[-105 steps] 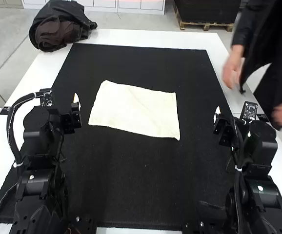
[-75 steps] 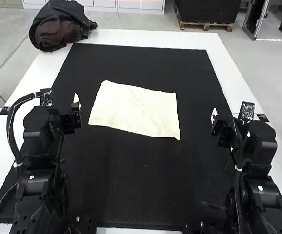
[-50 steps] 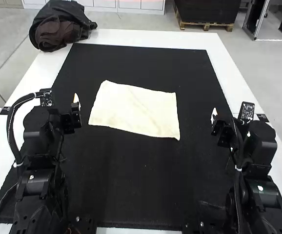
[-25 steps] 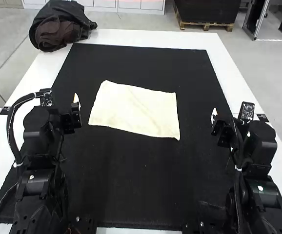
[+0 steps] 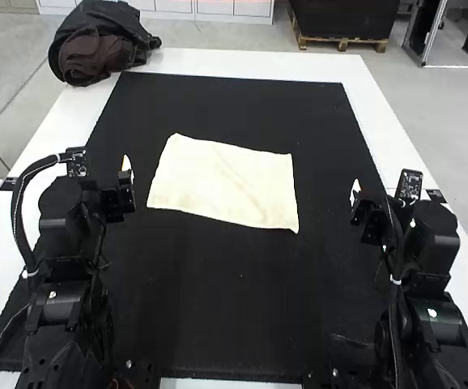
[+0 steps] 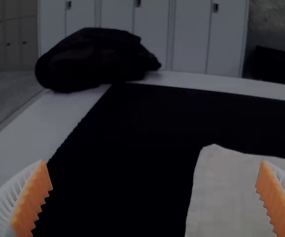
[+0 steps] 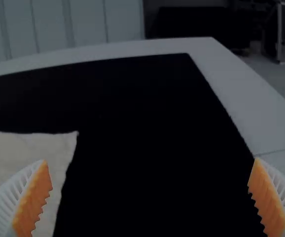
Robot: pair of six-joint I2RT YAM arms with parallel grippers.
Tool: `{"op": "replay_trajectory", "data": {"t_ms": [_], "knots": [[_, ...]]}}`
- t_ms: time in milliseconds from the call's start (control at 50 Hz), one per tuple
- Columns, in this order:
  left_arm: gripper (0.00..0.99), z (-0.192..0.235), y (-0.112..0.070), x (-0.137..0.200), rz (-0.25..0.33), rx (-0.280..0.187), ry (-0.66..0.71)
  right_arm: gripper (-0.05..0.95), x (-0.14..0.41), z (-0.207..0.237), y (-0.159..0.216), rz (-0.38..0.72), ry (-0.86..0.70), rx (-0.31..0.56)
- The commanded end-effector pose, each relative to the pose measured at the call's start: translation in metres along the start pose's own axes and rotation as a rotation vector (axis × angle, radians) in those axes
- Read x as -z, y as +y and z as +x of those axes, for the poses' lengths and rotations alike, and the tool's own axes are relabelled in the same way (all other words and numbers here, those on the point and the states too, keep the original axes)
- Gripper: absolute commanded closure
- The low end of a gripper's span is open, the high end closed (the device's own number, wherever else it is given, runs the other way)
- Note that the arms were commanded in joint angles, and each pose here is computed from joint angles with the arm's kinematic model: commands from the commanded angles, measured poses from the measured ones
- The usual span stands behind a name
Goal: Fold the towel.
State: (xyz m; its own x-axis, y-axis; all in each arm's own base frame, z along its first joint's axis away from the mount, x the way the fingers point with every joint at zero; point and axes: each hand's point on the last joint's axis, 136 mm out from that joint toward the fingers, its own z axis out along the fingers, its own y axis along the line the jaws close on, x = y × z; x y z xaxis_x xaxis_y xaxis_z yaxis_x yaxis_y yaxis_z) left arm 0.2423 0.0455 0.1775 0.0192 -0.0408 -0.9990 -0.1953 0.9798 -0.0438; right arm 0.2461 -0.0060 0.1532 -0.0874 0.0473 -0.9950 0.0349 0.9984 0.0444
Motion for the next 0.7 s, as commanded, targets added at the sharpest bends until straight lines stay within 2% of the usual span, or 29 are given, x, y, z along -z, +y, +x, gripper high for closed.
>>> {"op": "replay_trajectory", "data": {"t_ms": [0, 140, 220, 280, 680], "knots": [[0.026, -0.0002, 0.0033, 0.0001, -0.017, 0.002, -0.005, -0.02, -0.0001, 0.0025, 0.0008, -0.011, 0.005, 0.007], [0.026, 0.0002, 0.0033, 0.0, -0.017, 0.002, -0.004, -0.02, -0.0001, 0.0022, 0.0012, -0.012, 0.003, 0.007], [0.026, 0.0022, 0.0019, 0.0, -0.012, 0.04, 0.002, -0.02, -0.0001, 0.0025, 0.0012, -0.012, 0.005, 0.007], [0.026, 0.0025, 0.0019, 0.0, -0.012, 0.051, 0.004, -0.02, -0.0001, 0.0021, 0.0009, -0.011, 0.003, 0.007], [0.026, 0.0032, 0.0031, 0.0, -0.017, 0.06, 0.007, -0.02, -0.0001, 0.0021, 0.0009, -0.011, 0.003, 0.007]]}}
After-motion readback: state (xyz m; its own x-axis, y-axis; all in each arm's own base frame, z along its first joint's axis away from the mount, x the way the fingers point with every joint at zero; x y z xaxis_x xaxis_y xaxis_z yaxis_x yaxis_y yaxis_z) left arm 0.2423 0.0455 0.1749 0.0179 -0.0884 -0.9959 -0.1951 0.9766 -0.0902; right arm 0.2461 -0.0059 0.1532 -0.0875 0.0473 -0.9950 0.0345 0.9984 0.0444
